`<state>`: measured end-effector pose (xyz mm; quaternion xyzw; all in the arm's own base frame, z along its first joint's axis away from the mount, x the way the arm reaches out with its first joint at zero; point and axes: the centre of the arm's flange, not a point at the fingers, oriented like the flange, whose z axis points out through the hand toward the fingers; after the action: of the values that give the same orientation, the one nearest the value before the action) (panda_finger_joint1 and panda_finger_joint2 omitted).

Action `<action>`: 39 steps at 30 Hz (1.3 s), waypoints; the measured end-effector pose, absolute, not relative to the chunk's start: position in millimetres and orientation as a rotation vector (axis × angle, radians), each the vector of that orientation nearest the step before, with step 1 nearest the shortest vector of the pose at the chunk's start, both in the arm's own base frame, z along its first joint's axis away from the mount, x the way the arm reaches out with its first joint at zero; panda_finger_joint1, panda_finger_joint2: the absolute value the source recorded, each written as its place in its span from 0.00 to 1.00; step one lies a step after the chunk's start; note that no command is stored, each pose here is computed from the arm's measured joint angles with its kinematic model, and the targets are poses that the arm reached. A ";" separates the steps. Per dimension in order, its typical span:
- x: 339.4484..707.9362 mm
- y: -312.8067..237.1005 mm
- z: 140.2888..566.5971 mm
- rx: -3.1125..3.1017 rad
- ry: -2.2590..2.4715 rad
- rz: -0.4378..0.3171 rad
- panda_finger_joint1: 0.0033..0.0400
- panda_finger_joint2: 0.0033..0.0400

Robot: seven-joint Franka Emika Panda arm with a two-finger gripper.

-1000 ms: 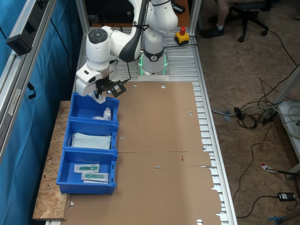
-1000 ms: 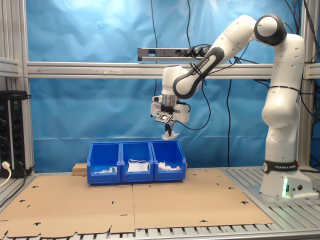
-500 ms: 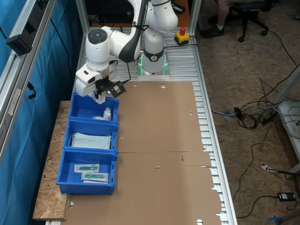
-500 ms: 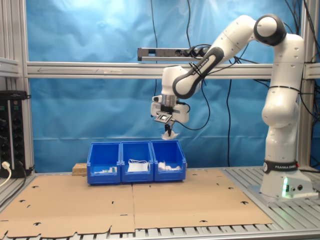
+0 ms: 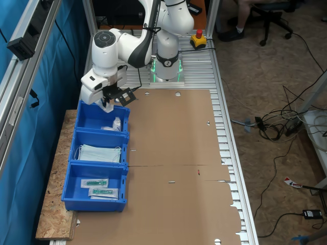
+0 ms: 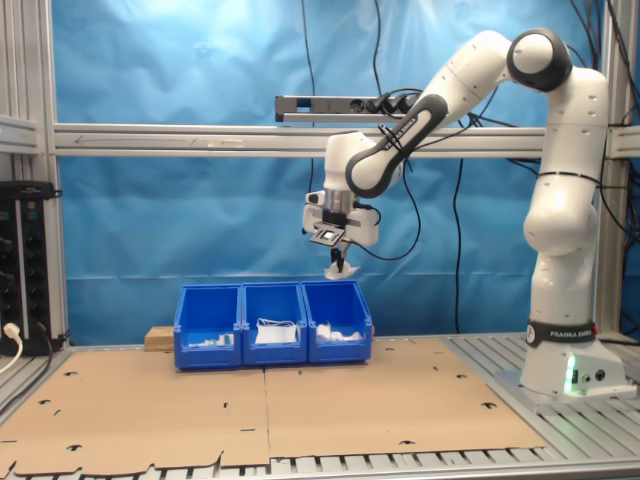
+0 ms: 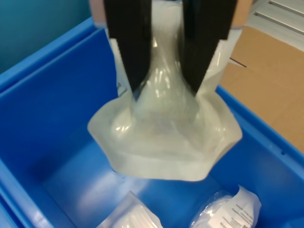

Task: Pick and place sorting task of medical equipment.

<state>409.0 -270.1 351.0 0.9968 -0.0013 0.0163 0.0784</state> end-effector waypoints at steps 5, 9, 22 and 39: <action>408.4 -271.2 351.0 2.984 -0.008 0.049 0.03 0.03; 408.3 -271.3 351.0 2.984 -0.008 0.049 0.03 0.03; 408.9 -270.4 351.1 2.984 -0.005 0.049 0.73 0.73; 426.4 -197.9 404.1 2.952 0.198 0.041 1.00 1.00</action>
<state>426.4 -197.9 404.1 0.9935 0.0666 0.0137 0.0911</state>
